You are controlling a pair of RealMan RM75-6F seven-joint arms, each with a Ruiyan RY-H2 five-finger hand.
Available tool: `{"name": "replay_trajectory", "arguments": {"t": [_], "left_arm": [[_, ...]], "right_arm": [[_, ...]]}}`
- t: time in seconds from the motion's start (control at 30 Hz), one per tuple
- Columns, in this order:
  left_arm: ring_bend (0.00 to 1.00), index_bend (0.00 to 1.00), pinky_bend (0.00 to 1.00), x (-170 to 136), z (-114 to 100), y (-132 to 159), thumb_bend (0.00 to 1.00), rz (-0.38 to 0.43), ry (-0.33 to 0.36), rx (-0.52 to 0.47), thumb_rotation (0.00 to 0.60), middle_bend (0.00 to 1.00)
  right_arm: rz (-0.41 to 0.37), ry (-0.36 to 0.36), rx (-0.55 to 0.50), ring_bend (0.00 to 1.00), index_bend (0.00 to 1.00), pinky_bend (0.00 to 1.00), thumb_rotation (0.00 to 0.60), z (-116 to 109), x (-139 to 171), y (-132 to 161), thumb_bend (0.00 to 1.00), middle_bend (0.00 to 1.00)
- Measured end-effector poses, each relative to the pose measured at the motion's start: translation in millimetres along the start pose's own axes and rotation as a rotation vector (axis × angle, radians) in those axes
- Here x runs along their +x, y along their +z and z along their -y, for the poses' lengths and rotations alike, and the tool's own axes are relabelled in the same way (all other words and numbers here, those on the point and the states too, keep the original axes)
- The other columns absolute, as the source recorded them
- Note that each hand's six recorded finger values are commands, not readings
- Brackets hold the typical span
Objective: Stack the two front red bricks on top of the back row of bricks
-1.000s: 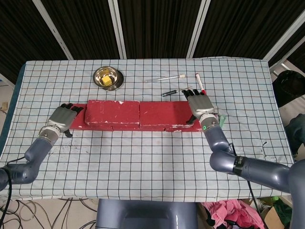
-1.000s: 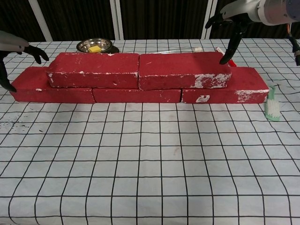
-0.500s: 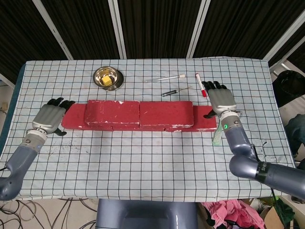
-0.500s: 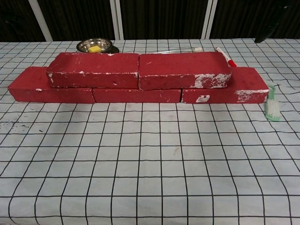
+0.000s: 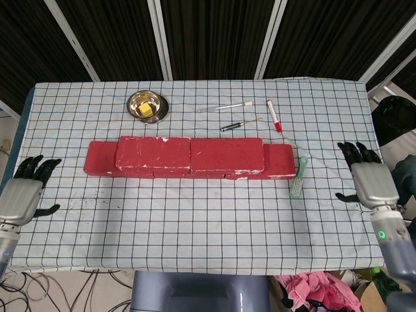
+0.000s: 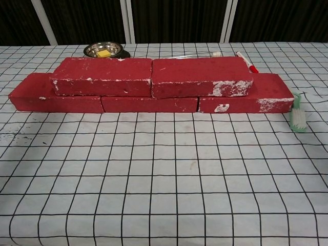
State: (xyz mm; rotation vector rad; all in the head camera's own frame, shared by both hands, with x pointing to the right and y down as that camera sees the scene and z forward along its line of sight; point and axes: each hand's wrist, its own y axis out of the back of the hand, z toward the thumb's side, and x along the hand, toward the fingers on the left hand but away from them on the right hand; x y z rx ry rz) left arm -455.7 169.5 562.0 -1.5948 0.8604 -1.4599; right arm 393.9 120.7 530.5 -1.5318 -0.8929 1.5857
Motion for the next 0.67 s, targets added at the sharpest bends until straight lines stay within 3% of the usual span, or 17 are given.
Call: {"name": "replay_trajectory", "arguments": {"t": [0.13,0.27,0.43,0.67], "left_arm": [[0.00,0.11,0.05,-37.6,13.6,-18.4,0.10,-0.042,0.000,-0.013,0.600,0.13],[0.00,0.10,0.03,-69.2,25.4,-27.6,0.10,-0.085,-0.037,-0.025,0.600,0.13],[0.00,0.09,0.02,-81.5,26.1,-24.8,0.10,-0.085,-0.048,-0.038,0.600,0.11],[0.00,0.08,0.02,-93.9,19.8,-12.6,0.10,-0.037,-0.040,-0.060,0.600,0.11]], "right_arm": [[0.043,-0.029,0.004,0.00,0.01,0.11,0.600,15.6,59.3,-23.0,0.00,0.05],[0.057,-0.037,0.002,0.00,0.01,0.11,0.600,34.1,96.6,-22.8,0.00,0.05],[0.060,-0.034,0.014,0.00,0.00,0.11,0.600,55.8,119.1,-19.2,0.00,0.05],[0.091,-0.054,0.011,0.00,0.00,0.11,0.600,71.0,128.0,-29.1,0.00,0.05]]}}
